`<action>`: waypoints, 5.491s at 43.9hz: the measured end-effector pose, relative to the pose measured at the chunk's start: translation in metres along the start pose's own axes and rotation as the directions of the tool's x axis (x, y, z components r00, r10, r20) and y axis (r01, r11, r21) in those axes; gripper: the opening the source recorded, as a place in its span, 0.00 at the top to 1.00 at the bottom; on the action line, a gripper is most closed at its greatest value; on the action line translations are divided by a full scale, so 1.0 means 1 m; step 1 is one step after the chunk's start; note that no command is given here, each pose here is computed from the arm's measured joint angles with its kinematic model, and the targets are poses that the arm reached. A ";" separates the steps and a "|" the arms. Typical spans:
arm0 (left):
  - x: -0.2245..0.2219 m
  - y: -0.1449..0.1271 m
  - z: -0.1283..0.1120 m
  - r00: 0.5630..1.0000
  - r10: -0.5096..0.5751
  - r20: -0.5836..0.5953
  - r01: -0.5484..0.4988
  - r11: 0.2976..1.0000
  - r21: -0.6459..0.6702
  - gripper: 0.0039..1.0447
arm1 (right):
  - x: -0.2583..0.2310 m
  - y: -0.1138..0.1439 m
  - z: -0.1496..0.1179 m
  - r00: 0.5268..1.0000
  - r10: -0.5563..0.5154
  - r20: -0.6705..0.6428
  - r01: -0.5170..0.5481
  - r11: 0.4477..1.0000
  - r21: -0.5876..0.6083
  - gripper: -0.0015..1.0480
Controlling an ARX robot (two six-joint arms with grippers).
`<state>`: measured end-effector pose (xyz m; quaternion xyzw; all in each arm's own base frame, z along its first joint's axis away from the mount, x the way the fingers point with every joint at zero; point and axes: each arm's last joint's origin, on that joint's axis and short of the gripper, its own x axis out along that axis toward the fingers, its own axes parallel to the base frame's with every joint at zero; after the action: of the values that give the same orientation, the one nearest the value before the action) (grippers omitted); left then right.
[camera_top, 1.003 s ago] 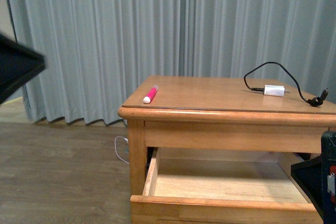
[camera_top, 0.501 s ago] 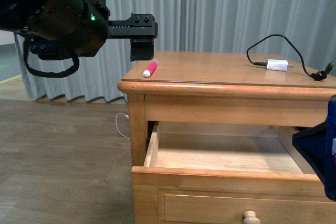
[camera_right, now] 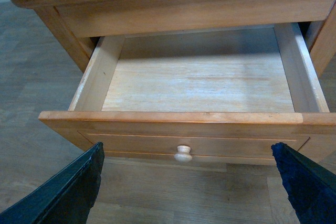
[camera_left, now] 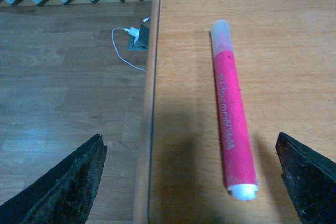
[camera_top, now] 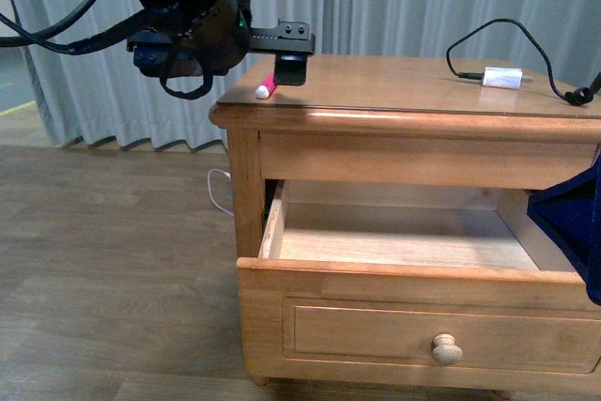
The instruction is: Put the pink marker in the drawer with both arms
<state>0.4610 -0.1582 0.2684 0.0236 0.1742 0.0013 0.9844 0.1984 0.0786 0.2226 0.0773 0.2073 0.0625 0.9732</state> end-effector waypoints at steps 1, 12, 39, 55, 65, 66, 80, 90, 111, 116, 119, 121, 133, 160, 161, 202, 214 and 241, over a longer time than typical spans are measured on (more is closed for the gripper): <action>0.001 -0.002 0.000 1.000 -0.001 -0.001 0.001 1.000 0.003 0.06 | 0.000 0.000 0.000 1.000 0.000 0.000 0.000 1.000 0.000 0.08; 0.004 -0.021 -0.005 0.999 -0.026 -0.041 0.028 0.998 0.063 0.06 | 0.000 0.000 0.000 1.000 0.000 0.000 0.000 1.000 0.000 0.08; 0.001 -0.017 -0.015 0.997 -0.006 -0.074 0.011 0.997 0.075 0.87 | 0.000 0.000 0.000 1.000 0.000 0.000 0.000 1.000 0.000 0.08; -0.041 -0.012 -0.009 0.950 -0.302 0.082 0.297 0.953 0.069 0.88 | 0.000 0.000 0.000 1.000 0.000 0.000 0.000 1.000 0.000 0.08; -0.098 -0.016 -0.010 0.784 -0.617 0.068 0.579 0.766 0.279 0.88 | 0.000 0.000 0.000 1.000 0.000 0.000 0.000 1.000 0.000 0.08; -0.101 -0.017 -0.013 0.770 -0.636 0.055 0.597 0.747 0.291 0.88 | 0.000 0.000 0.000 1.000 0.000 0.000 0.000 1.000 0.000 0.08; -0.106 -0.023 -0.066 0.722 -0.682 -0.112 0.659 0.630 0.412 0.88 | 0.000 0.000 0.000 1.000 0.000 0.000 0.000 1.000 0.000 0.08; -0.079 -0.035 -0.092 0.773 -0.618 -0.143 0.613 0.670 0.418 0.88 | 0.000 0.000 0.000 1.000 0.000 0.000 0.000 1.000 0.000 0.08; -0.038 -0.069 -0.124 0.833 -0.536 -0.134 0.541 0.741 0.398 0.76 | 0.000 0.000 0.000 1.000 0.000 0.000 0.000 1.000 0.000 0.08; -0.037 -0.070 -0.125 0.860 -0.495 -0.128 0.502 0.771 0.392 0.57 | 0.000 0.000 0.000 1.000 0.000 0.000 0.000 1.000 0.000 0.08; -0.037 -0.068 -0.122 0.871 -0.479 -0.110 0.483 0.790 0.378 0.49 | 0.000 0.000 0.000 1.000 0.000 0.000 0.000 1.000 0.000 0.08; -0.039 -0.065 -0.120 0.875 -0.475 -0.093 0.474 0.802 0.364 0.43 | 0.000 0.000 0.000 1.000 0.000 0.000 0.000 1.000 0.000 0.08; -0.109 0.005 -0.076 0.948 -0.298 0.107 0.276 0.943 0.186 0.06 | 0.000 0.000 0.000 1.000 0.000 0.000 0.000 1.000 0.000 0.08; -0.293 0.154 -0.147 0.982 -0.024 0.187 0.066 0.973 -0.221 0.06 | 0.000 0.000 0.000 1.000 0.000 0.000 0.000 1.000 0.000 0.08; -0.295 0.155 -0.151 0.982 -0.019 0.187 0.063 0.971 -0.229 0.06 | 0.000 0.000 0.000 1.000 0.000 0.000 0.000 1.000 0.000 0.08; -0.298 0.152 -0.207 0.939 0.008 0.344 0.011 0.998 -0.054 0.96 | 0.000 0.000 0.000 1.000 0.000 0.000 0.000 1.000 0.000 0.08; -0.306 0.152 -0.222 0.941 0.007 0.339 0.011 0.998 -0.054 0.96 | 0.000 0.000 0.000 1.000 -0.001 0.000 0.001 1.000 0.001 0.08; -0.307 0.152 -0.224 0.933 0.008 0.361 0.012 0.999 -0.052 0.66 | 0.003 -0.004 -0.004 0.960 -0.279 0.024 0.279 0.960 -0.027 0.08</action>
<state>0.0965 0.0001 0.1711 -0.0031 -0.0094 0.0005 1.0000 0.2002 0.0756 0.2170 0.0332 0.2054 -0.0728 0.9754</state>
